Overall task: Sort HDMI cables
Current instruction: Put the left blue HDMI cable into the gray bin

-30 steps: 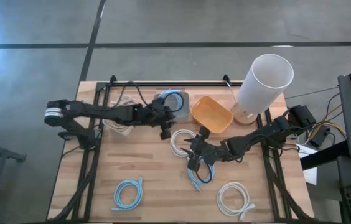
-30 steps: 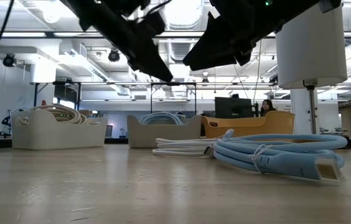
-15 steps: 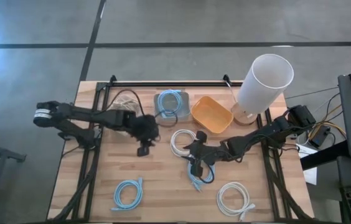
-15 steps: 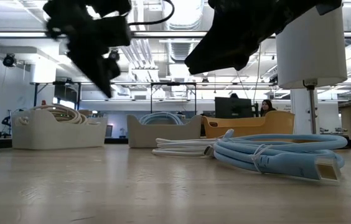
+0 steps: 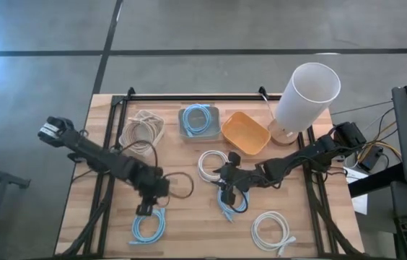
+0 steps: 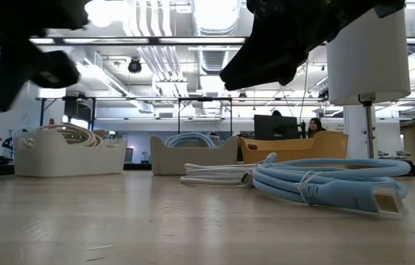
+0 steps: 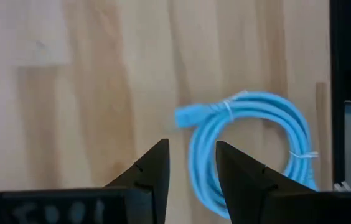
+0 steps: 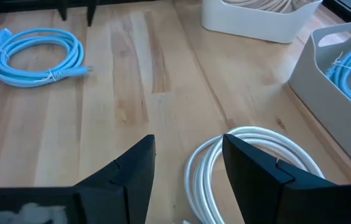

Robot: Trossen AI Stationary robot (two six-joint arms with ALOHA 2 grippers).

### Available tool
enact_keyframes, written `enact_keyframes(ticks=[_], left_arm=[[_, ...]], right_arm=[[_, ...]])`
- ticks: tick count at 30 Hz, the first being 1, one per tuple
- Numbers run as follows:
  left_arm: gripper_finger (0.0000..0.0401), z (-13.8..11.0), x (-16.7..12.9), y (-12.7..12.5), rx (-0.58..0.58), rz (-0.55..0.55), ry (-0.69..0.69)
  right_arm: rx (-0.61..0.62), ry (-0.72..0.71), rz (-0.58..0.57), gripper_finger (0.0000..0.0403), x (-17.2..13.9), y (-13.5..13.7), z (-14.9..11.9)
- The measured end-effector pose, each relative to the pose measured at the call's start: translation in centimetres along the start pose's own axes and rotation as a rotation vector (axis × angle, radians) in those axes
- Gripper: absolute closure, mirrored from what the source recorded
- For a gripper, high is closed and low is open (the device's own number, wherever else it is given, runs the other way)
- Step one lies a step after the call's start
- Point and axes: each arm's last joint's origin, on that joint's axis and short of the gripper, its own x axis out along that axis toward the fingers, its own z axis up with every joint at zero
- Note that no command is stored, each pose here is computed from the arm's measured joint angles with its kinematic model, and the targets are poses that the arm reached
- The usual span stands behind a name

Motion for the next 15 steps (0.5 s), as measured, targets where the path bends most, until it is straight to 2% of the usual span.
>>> enact_keyframes(ticks=[4, 8, 13, 15], left_arm=[[0.0279, -1.6, 1.6, -1.5, -0.009, -0.033, 0.006], [0.0279, -2.6, 3.2, -2.1, -0.06, -0.068, -0.045], [0.0279, -4.5, 4.8, -1.6, -0.088, 0.006, -0.057], [0.0279, -4.9, 5.3, -1.5, -0.111, 0.0, -0.074]], right_arm=[[0.0, 0.0, 0.0, 0.0218, 0.0, 0.0, 0.0], [0.0, 0.0, 0.0, 0.0218, 0.0, 0.0, 0.0], [-0.004, 0.0, 0.0, 0.0218, 0.0, 0.0, 0.0], [-0.006, 0.001, 0.0, 0.0218, 0.0, 0.0, 0.0]])
